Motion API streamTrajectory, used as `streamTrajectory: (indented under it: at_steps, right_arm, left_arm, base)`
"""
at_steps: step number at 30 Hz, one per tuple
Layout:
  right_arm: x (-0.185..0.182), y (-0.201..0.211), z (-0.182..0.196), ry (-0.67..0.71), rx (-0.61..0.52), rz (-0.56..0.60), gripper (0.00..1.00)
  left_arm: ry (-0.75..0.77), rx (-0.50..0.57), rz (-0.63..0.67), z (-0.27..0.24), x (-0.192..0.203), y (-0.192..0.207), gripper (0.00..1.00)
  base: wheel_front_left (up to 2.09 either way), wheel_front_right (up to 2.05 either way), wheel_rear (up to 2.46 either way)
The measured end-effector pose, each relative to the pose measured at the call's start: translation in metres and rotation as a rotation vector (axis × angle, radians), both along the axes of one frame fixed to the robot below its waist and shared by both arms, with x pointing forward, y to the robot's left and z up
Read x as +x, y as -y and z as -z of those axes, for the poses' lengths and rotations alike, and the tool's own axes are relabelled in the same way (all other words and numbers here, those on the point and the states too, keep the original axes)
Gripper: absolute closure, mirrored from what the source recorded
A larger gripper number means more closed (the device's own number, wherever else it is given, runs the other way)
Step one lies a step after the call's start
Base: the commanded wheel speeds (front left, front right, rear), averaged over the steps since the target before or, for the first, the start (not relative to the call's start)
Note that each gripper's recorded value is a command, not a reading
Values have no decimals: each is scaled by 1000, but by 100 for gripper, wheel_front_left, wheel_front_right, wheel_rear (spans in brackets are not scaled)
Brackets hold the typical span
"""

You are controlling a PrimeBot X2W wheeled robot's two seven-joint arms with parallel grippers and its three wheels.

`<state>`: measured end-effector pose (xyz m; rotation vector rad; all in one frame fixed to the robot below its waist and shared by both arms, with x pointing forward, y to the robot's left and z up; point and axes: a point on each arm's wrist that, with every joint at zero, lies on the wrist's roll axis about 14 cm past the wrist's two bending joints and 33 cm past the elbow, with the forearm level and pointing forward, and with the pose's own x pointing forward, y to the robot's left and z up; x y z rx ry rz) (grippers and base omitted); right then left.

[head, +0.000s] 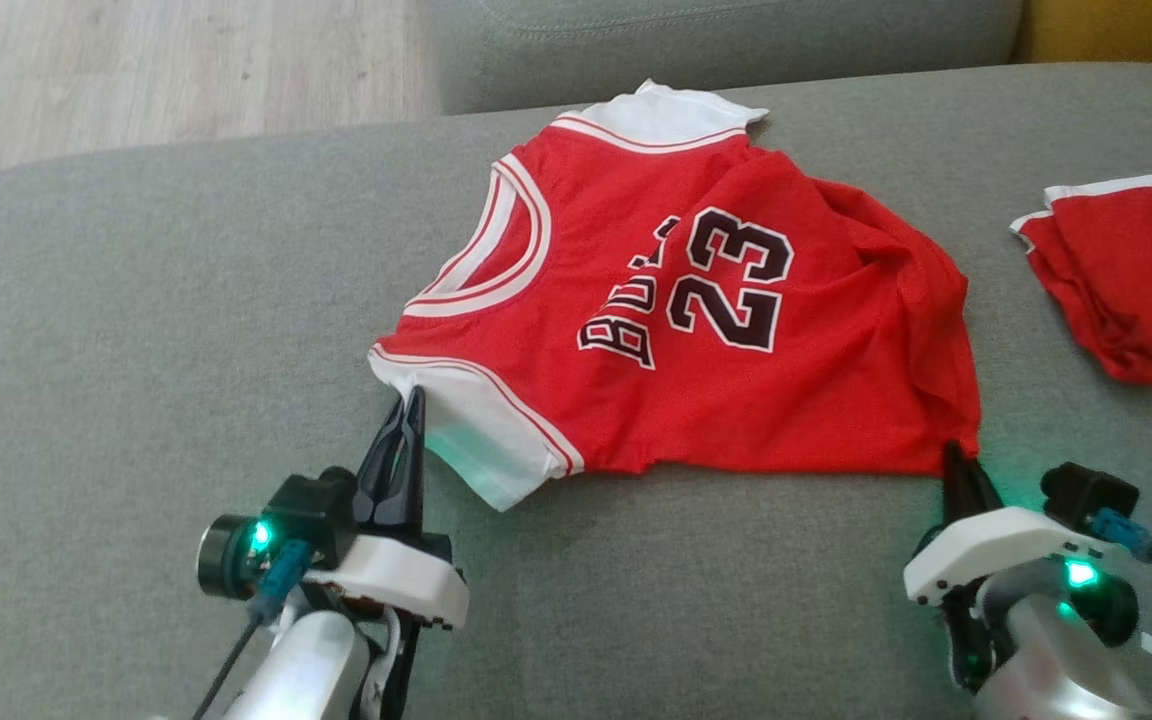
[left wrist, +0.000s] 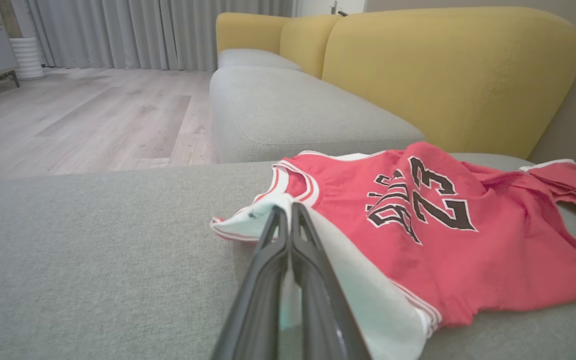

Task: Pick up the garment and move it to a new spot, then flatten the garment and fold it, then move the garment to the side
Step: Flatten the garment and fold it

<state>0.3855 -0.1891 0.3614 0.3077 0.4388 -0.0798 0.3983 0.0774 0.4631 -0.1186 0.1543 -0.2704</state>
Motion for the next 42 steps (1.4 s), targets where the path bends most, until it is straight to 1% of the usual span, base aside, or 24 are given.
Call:
streamTrajectory:
  at_steps: [4,6,10,14,16,18,20,22,25,27,29,31,34,36,38,42]
  right_arm:
    - [0,-8,-6,20,19,-16,100]
    - [4,-13,-17,56,24,-32,100]
    - [20,-28,-56,191,59,-69,100]
    - [34,-39,-104,333,100,-96,100]
    - [41,-41,-135,413,102,-112,100]
    - [50,-39,-174,504,92,-133,100]
    - [58,-34,-222,615,70,-155,100]
    - [61,-28,-272,731,37,-175,100]
    - [54,-21,-337,894,-20,-197,100]
    - [46,-18,-367,973,-46,-204,100]
    - [36,-17,-388,1026,-80,-213,100]
    - [27,-18,-402,1059,-107,-224,100]
    - [14,-18,-417,1096,-132,-227,100]
    - [9,-16,-419,1095,-150,-225,100]
    - [7,-16,-408,1059,-176,-226,100]
    - [17,-12,-367,916,-184,-215,100]
  left_arm:
    - [12,-33,-9,-7,1,0,100]
    - [26,-56,-11,-14,3,-1,100]
    - [83,-144,-21,-43,11,-3,100]
    - [188,-211,8,-95,27,1,100]
    - [248,-249,29,-129,38,3,100]
    - [333,-259,38,-170,49,3,100]
    - [424,-288,43,-215,57,1,100]
    - [500,-344,51,-259,62,2,100]
    - [604,-422,53,-318,62,4,100]
    - [674,-456,53,-350,58,4,100]
    - [735,-478,48,-374,52,1,100]
    - [776,-486,50,-388,46,0,100]
    - [797,-486,57,-393,39,1,100]
    - [792,-474,66,-390,36,2,100]
    - [758,-458,72,-380,37,2,100]
    - [665,-403,50,-345,51,-5,100]
  base:
    - [0,0,0]
    - [0,0,0]
    - [0,0,0]
    - [0,0,0]
    - [0,0,0]
    - [0,0,0]
    - [0,0,0]
    - [0,0,0]
    - [0,0,0]
    - [0,0,0]
    - [0,0,0]
    - [0,0,0]
    - [0,0,0]
    - [0,0,0]
    - [0,0,0]
    - [0,0,0]
